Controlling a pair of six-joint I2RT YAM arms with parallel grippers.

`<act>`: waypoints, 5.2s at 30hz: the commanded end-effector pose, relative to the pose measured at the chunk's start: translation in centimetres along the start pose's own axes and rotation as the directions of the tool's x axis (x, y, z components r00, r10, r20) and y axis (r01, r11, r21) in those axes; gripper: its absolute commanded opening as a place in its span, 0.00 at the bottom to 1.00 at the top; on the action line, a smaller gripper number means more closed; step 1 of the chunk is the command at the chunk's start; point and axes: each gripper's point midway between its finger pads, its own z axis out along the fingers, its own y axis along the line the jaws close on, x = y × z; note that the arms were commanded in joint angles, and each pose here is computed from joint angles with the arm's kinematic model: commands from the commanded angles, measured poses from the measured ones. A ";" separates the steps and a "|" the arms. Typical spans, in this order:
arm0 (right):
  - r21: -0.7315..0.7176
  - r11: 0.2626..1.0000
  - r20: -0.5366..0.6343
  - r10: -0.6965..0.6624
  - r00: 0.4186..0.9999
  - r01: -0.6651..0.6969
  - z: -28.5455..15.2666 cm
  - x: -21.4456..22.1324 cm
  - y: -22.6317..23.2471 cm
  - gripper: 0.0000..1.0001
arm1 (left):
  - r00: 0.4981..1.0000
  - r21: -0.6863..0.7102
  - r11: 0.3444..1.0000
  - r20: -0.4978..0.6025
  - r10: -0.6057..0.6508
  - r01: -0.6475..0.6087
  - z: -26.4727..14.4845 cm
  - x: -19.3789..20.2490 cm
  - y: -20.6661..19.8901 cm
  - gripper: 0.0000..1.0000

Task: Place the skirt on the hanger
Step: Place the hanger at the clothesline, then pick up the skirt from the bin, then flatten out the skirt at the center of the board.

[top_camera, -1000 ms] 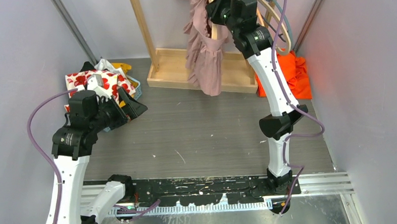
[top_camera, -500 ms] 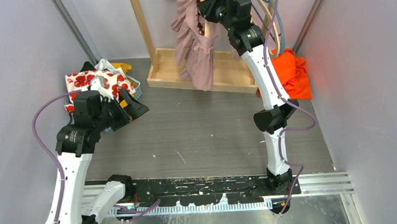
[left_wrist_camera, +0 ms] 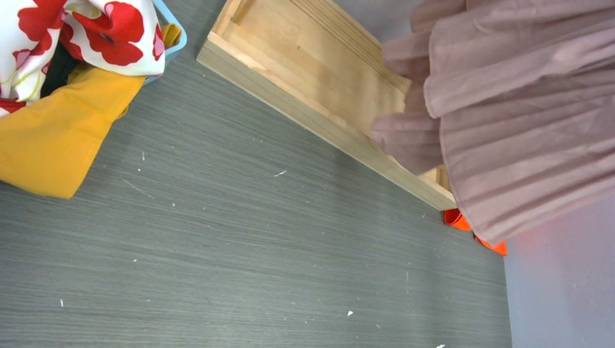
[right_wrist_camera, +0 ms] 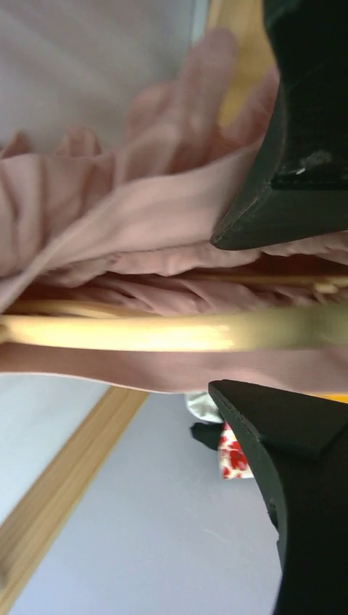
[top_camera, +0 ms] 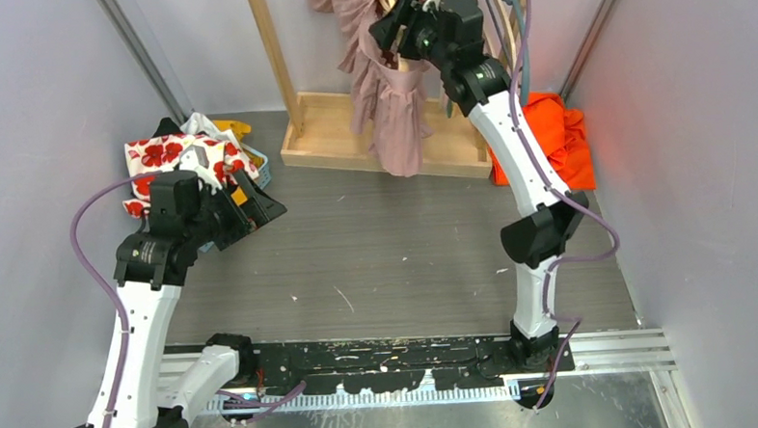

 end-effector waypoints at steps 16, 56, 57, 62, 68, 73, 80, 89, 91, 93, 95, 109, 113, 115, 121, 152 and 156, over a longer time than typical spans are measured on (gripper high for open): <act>-0.052 0.983 0.317 -0.151 0.936 0.176 -30.6 -12.9 7.9 0.84 | 0.991 -0.062 0.998 0.130 0.026 -0.018 3.9 -5.5 -0.1 0.99; 0.150 0.975 -0.172 -0.138 0.975 0.165 -29.4 6.8 -3.9 0.81 | 0.923 -0.706 0.656 0.384 0.040 0.265 14.1 -17.7 20.6 0.59; 0.150 0.975 -0.177 -0.138 0.974 0.165 -29.5 7.1 -4.0 0.81 | 0.928 -0.714 0.651 0.371 0.040 0.257 14.6 -17.6 21.1 0.52; 0.150 0.974 -0.192 -0.140 0.971 0.170 -30.1 7.6 -4.2 0.81 | 0.962 -0.747 0.636 0.271 0.024 0.195 15.5 -16.5 22.1 0.00; 0.129 0.979 -0.189 -0.134 0.973 0.160 -30.1 7.8 -3.8 0.80 | 0.956 -0.678 0.711 0.291 0.030 0.184 12.6 -15.2 19.6 0.00; 0.111 0.982 -0.193 -0.127 0.973 0.150 -29.9 8.0 -3.5 0.80 | 0.946 -0.652 0.736 0.321 0.051 0.182 9.6 -15.0 18.1 0.00; 0.102 0.984 -0.175 -0.127 0.976 0.146 -30.3 7.7 -3.3 0.79 | 0.941 -0.464 0.873 0.339 0.022 0.147 7.0 -15.2 12.3 0.00; 0.068 0.991 -0.195 -0.100 0.976 0.115 -30.0 8.5 -2.7 0.79 | 0.965 0.064 0.998 0.263 0.011 -0.028 -0.7 -15.4 -3.2 0.00; 0.059 0.993 -0.195 -0.092 0.976 0.106 -30.0 8.5 -2.5 0.79 | 0.975 0.206 0.977 0.224 0.012 -0.059 -2.5 -14.4 -6.5 0.00; 0.054 0.994 -0.198 -0.085 0.976 0.097 -30.0 8.6 -2.3 0.79 | 0.984 0.335 0.940 0.177 0.008 -0.069 -4.3 -13.2 -9.2 0.00; 0.053 0.994 -0.203 -0.079 0.976 0.092 -30.0 8.7 -2.3 0.79 | 0.991 0.432 0.899 0.134 0.015 -0.072 -5.9 -11.9 -11.3 0.00; 0.102 0.994 -0.401 0.006 0.916 0.038 -29.2 15.9 -5.1 0.78 | 0.970 0.373 0.924 -0.242 0.005 0.088 0.1 5.8 -5.3 0.02; 0.131 0.991 -0.500 0.059 0.864 0.008 -28.5 20.7 -7.0 0.77 | 0.932 0.222 0.966 -0.359 -0.045 0.132 4.6 12.6 -0.3 0.05; 0.138 0.990 -0.537 0.082 0.840 -0.009 -28.1 22.7 -7.8 0.76 | 0.916 0.195 0.969 -0.397 -0.062 0.150 5.4 15.2 1.1 0.07; 0.114 0.992 -0.656 0.119 0.746 -0.058 -25.1 28.0 -8.2 0.71 | 0.898 0.094 0.981 -0.425 -0.113 0.168 5.4 18.6 4.6 0.18; -0.145 0.985 -0.764 -0.049 0.643 -0.097 -13.4 41.3 -3.2 0.67 | 0.928 -0.191 0.973 -0.320 -0.189 0.132 6.6 22.0 13.7 0.18; -0.148 0.981 -0.764 -0.033 0.645 -0.124 -12.6 41.8 -2.8 0.63 | 0.932 -0.170 0.977 -0.313 -0.180 0.132 7.0 21.6 13.2 0.18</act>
